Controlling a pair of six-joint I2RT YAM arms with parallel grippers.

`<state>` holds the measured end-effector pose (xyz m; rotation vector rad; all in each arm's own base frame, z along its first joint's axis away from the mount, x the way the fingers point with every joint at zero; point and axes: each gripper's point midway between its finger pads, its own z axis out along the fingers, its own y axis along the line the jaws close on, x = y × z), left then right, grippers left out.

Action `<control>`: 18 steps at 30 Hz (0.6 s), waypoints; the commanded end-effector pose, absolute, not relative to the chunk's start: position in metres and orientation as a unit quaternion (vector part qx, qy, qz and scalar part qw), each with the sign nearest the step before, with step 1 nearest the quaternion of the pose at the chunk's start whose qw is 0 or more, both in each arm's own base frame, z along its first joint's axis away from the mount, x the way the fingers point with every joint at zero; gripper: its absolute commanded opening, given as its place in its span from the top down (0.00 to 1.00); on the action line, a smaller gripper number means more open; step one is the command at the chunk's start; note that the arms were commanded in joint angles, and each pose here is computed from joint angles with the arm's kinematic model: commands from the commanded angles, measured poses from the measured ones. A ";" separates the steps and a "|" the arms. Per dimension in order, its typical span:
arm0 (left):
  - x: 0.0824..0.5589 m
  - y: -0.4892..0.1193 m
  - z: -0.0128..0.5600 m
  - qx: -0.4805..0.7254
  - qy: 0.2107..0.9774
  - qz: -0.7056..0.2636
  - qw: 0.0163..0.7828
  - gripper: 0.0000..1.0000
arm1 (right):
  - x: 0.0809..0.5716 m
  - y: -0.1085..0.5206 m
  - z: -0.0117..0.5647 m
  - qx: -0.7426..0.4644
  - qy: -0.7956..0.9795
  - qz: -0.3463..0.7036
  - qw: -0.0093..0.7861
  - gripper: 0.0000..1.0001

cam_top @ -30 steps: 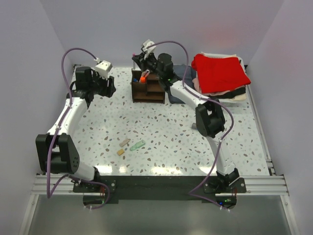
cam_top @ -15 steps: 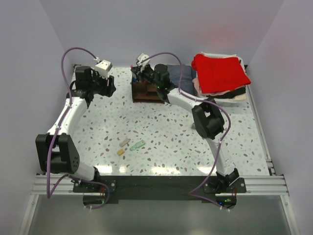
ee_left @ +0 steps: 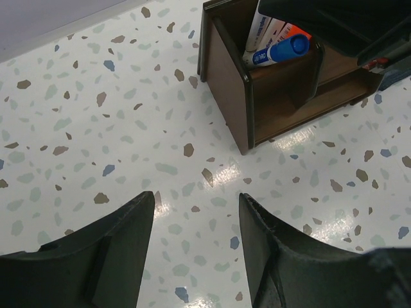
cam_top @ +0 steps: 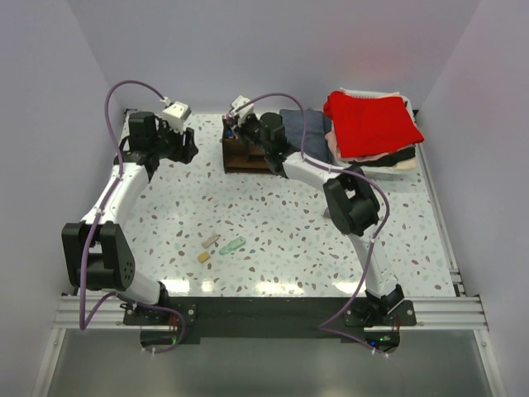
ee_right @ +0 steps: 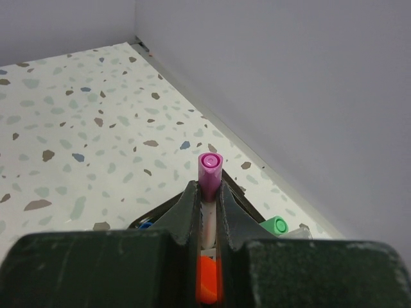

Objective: Sort the stationery into containers
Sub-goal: Place the pen in the storage box.

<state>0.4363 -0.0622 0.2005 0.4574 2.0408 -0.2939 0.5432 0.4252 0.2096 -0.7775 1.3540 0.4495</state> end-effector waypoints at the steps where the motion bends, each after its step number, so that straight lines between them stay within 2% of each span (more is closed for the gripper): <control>1: 0.446 -0.065 0.217 0.189 0.824 -0.132 0.517 0.40 | 0.546 0.422 0.247 -0.353 0.593 0.176 0.702 1.00; 15: 0.446 -0.064 0.216 0.193 0.824 -0.128 0.517 0.40 | 0.554 0.418 0.172 -0.358 0.674 0.157 0.627 0.99; 18: 0.445 -0.064 0.215 0.193 0.825 -0.127 0.515 0.40 | 0.552 0.414 0.164 -0.352 0.683 0.153 0.621 0.79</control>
